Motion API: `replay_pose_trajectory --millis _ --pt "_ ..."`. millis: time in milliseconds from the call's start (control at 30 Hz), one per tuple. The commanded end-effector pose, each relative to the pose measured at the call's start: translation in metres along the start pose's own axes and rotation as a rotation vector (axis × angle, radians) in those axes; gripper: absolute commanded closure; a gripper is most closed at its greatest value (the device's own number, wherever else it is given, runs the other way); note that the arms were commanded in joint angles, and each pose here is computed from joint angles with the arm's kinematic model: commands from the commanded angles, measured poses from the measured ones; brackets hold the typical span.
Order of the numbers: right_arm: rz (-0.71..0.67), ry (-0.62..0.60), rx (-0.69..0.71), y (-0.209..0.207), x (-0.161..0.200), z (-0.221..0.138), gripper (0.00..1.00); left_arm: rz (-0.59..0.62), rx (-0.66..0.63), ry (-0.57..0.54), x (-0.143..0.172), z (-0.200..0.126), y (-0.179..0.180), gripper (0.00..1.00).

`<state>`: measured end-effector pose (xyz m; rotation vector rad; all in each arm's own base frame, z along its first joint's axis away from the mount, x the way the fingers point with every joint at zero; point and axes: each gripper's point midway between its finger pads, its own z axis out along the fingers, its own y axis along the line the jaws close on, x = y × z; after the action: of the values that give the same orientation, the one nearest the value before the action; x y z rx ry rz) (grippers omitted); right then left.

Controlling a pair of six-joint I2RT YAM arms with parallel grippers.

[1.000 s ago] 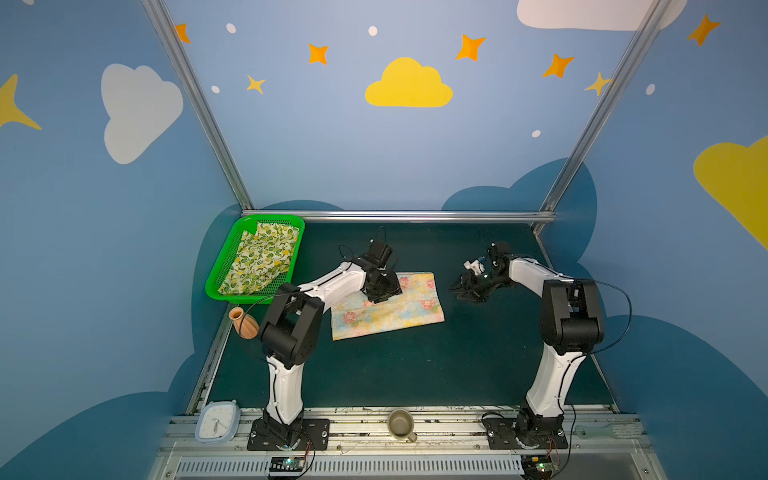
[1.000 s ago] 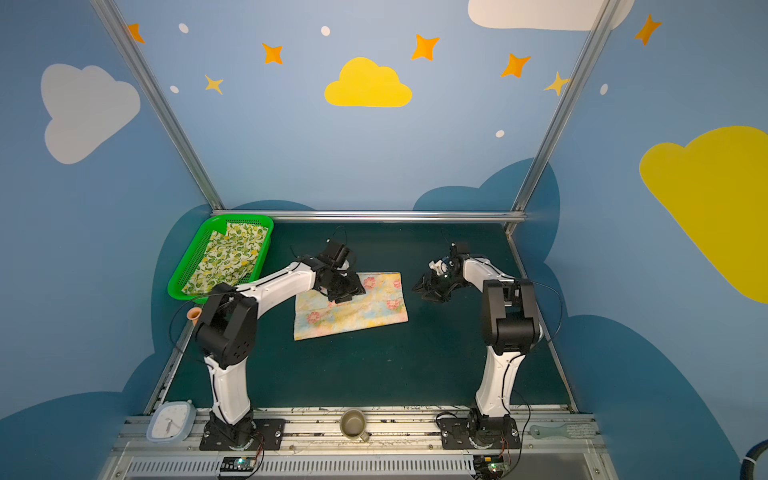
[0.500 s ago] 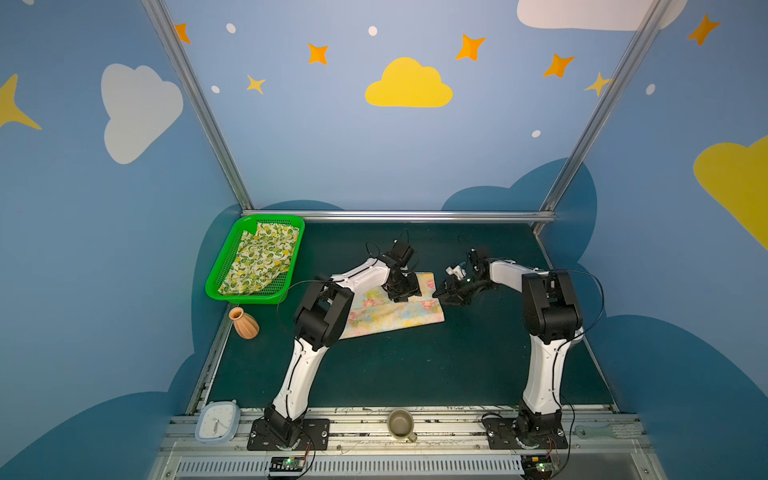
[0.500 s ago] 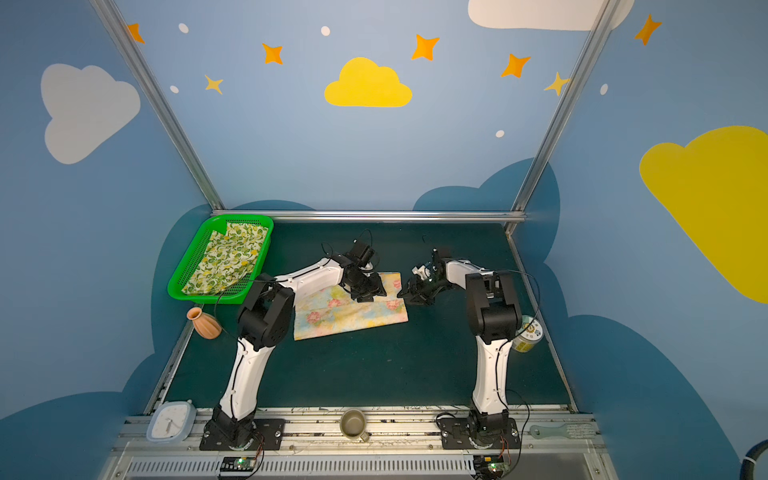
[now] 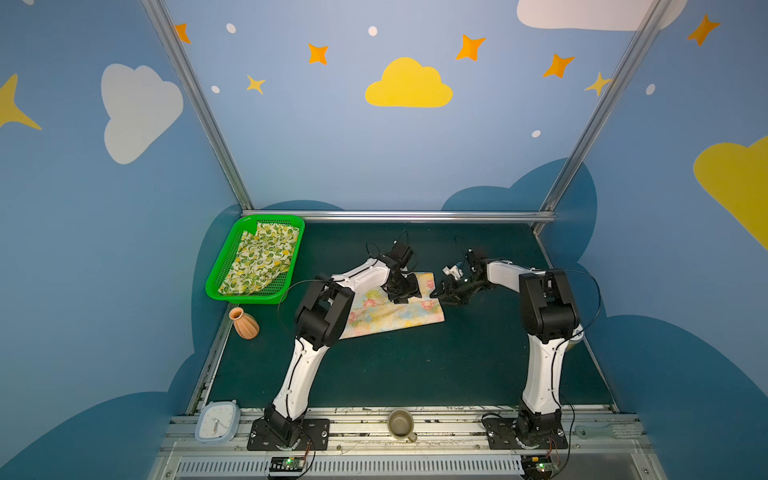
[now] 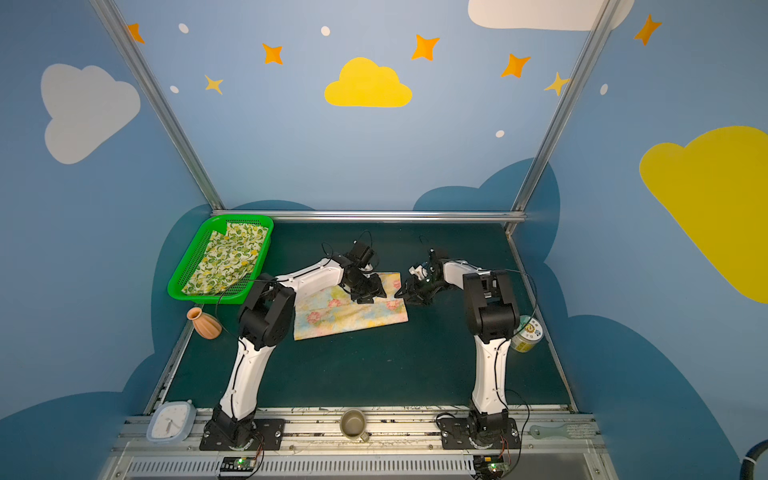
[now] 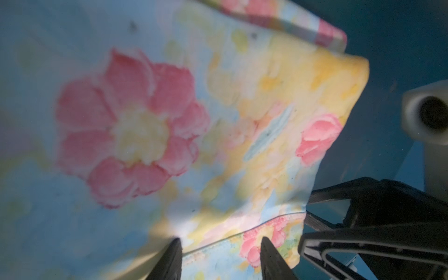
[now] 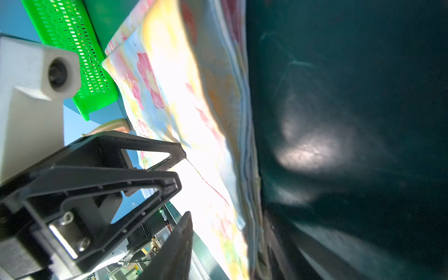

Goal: Fold and stack skirts
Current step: Fold the skirt at the center of the table.

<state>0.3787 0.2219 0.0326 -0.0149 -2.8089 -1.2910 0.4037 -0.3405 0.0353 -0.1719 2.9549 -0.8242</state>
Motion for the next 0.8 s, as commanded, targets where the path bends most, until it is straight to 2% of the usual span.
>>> replay_pose_trajectory --millis 0,300,767 --pt "0.03 0.047 0.067 -0.025 0.014 0.02 0.53 -0.031 -0.043 0.043 0.009 0.012 0.017 0.48" --pt "0.025 0.073 0.064 -0.023 0.02 0.043 0.54 -0.035 -0.045 0.042 0.011 0.014 0.017 0.48" --pt "0.049 0.039 0.015 -0.016 0.017 0.06 0.59 -0.046 -0.048 0.038 0.013 0.015 0.022 0.48"
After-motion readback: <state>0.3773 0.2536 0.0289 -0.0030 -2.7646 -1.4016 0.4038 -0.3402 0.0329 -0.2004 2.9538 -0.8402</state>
